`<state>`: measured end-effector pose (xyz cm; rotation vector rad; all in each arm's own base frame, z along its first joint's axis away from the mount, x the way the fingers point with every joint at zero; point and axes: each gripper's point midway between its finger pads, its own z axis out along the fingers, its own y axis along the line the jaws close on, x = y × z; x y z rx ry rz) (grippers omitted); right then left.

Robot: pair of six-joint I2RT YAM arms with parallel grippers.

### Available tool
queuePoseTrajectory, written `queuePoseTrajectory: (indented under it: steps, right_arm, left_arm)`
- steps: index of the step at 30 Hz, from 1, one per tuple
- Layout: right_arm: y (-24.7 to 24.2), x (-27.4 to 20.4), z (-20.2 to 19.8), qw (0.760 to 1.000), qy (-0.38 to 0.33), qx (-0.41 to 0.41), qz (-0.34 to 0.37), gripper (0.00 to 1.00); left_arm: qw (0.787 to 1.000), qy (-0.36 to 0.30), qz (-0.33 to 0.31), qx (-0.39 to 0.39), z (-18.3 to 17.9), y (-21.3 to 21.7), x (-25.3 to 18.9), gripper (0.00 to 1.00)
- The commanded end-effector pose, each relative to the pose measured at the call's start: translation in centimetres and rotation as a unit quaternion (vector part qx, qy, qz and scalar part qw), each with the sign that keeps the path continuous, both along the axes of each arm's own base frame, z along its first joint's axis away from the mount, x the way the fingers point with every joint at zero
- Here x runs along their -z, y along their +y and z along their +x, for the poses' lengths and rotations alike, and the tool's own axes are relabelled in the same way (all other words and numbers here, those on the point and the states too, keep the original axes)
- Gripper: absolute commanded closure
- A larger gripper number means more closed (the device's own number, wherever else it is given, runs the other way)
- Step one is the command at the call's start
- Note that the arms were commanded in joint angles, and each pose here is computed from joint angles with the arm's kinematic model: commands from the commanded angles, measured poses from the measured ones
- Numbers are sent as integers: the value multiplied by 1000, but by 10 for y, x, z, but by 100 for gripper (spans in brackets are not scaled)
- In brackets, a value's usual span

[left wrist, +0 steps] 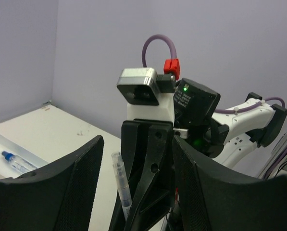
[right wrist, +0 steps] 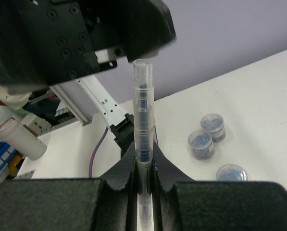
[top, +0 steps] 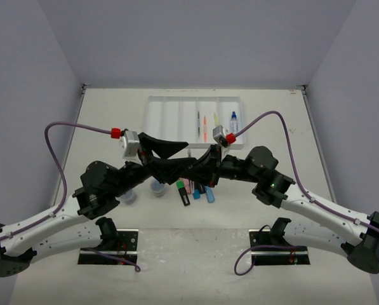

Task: Sort the stationery into containers
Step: Close the pen cap on the pen.

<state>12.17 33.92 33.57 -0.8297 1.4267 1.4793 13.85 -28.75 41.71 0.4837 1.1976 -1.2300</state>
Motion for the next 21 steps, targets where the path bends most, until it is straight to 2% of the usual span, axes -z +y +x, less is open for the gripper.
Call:
queuePoseTrajectory:
  steps: [1, 4, 9, 13, 21]
  right_arm:
    - [1, -20, -1, 999, -28, -5, 15, 100]
    - [2, -20, -5, 999, -30, -15, 14, 100]
    - [2, -22, -6, 999, -38, -17, 11, 100]
    - [0, -24, -4, 999, -42, -6, 12, 100]
    - [-5, -32, 3, 999, -43, 23, 15, 100]
  left_arm:
    - [999, -26, -12, -34, 6, 12, -32, 40]
    - [999, -15, -3, -51, 15, 9, -30, 45]
    - [998, 0, 11, -55, 21, 1, -25, 60]
    - [999, 10, 26, -38, 19, -8, -19, 66]
    - [999, 23, 34, 20, 0, -15, -12, 92]
